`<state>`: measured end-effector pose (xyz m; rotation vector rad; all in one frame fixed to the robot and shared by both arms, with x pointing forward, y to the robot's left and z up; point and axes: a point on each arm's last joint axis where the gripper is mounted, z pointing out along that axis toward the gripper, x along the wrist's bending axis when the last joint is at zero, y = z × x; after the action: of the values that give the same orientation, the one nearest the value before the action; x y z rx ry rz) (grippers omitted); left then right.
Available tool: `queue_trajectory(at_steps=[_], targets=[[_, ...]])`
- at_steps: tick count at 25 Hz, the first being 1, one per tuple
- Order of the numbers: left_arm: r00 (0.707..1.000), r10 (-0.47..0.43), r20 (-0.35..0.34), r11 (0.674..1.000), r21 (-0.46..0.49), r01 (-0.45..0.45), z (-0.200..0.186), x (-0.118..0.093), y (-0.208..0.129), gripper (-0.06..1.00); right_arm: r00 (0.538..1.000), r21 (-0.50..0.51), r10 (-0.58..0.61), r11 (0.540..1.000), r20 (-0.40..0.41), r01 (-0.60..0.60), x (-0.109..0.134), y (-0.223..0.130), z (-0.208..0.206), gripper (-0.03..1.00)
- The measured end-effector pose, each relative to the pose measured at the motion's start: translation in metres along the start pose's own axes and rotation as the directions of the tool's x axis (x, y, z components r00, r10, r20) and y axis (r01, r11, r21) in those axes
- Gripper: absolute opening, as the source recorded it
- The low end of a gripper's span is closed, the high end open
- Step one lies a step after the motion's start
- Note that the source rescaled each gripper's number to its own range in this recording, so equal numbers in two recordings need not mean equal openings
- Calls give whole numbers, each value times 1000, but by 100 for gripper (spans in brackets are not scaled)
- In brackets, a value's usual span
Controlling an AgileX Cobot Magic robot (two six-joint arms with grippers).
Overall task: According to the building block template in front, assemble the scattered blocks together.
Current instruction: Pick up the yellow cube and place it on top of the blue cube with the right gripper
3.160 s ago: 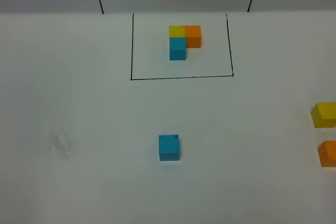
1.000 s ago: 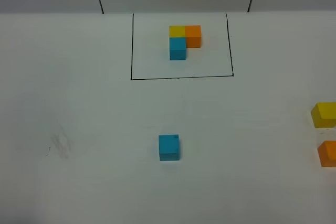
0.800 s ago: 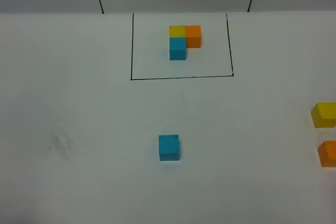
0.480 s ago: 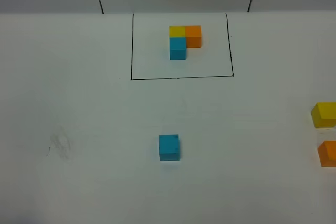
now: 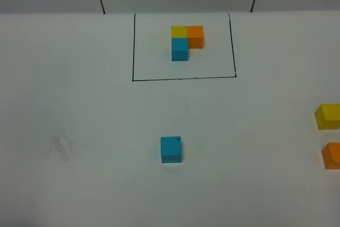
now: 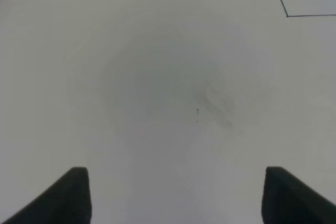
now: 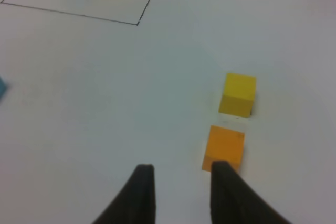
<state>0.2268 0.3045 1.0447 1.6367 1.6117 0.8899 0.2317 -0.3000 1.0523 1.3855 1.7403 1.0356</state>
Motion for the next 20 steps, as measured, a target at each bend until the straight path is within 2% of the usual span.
queue_trajectory(at_steps=[6,9,11,15,20], targets=[[1000,0,0,1000,0,0,0,0,0,46,1000,0,0,1000,15,0,-1,0,0,0],[1000,0,0,1000,0,0,0,0,0,46,997,2,62,998,47,-62,-4,0,0,1],[1000,0,0,1000,0,0,0,0,0,46,991,18,110,994,74,-111,-7,2,3,6],[1000,0,0,1000,0,0,0,0,0,46,980,67,150,985,129,-159,-11,11,11,25],[1000,0,0,1000,0,0,0,0,0,46,978,138,145,977,149,-165,-13,32,26,61]])
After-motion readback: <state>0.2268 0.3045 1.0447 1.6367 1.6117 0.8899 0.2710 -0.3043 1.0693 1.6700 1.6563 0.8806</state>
